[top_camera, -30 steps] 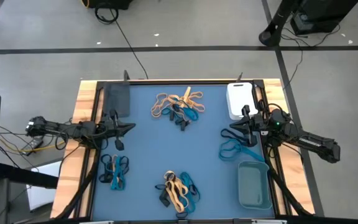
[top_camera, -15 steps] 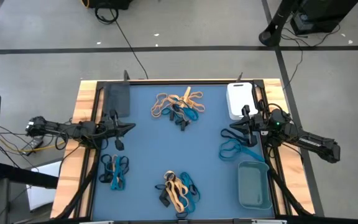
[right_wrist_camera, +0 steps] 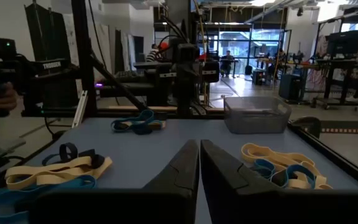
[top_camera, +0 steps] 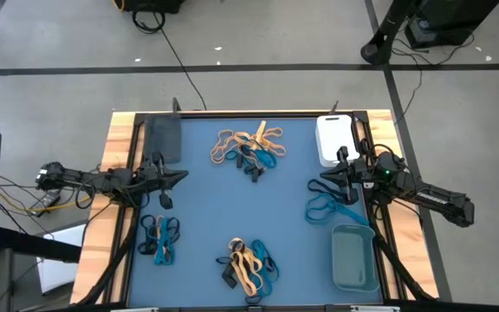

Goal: Sort rubber bands into baskets
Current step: Put the yellow rubber band into the black bin

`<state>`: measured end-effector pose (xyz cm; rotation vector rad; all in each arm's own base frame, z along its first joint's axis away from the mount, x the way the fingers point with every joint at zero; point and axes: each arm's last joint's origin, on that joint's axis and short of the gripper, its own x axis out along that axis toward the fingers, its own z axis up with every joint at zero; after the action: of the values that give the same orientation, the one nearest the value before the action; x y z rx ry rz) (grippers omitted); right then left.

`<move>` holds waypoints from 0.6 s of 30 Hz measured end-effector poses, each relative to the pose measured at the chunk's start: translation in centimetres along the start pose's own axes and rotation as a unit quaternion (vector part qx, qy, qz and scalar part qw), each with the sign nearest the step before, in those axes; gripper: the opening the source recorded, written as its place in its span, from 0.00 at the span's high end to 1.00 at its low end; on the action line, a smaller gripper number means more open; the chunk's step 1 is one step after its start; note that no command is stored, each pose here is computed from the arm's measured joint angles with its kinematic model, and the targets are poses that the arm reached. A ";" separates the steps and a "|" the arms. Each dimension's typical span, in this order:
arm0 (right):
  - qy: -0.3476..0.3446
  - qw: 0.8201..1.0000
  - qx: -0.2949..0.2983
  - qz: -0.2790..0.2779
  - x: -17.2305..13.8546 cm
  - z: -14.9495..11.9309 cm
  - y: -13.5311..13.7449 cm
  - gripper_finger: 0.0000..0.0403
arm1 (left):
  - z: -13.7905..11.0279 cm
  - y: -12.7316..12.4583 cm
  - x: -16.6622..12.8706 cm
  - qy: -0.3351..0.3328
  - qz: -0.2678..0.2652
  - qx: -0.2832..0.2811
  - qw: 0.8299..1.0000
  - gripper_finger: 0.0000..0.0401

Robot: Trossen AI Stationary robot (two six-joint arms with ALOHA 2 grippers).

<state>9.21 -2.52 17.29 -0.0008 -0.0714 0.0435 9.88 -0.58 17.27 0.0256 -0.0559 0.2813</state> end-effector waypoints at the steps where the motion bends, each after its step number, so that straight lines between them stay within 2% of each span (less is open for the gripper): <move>1: -0.003 1.000 -0.001 0.000 0.0 0.1 0.0 0.93 | 0.1 0.0 0.0 -0.003 0.000 -0.002 1.000 0.98; 4: -0.020 1.000 -0.004 0.001 0.0 0.4 0.0 0.93 | 0.2 0.0 0.0 -0.009 0.000 -0.005 1.000 0.98; 9: -0.030 0.999 0.029 0.002 0.0 0.6 0.0 0.93 | 0.3 0.0 0.0 -0.015 0.001 -0.008 1.000 0.98; 11: -0.032 0.999 0.031 -0.014 0.0 0.7 -0.1 0.93 | 0.3 0.0 0.0 -0.016 0.001 -0.005 1.000 0.98; 14: -0.053 0.992 0.060 -0.096 -0.1 0.9 -0.5 0.93 | 0.4 0.1 0.0 -0.018 0.018 0.020 0.999 0.98; 16: -0.070 0.977 0.100 -0.174 -0.2 0.9 -1.0 0.93 | 0.6 0.4 0.0 -0.023 0.063 0.009 0.998 0.98; 18: -0.083 0.963 0.119 -0.227 -0.3 1.0 -1.3 0.93 | 0.6 0.6 -0.1 -0.022 0.098 -0.005 0.995 0.98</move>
<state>8.88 -3.85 18.22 0.2598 -0.2330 -0.4087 9.62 -0.01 17.85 0.0155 -0.1045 0.4763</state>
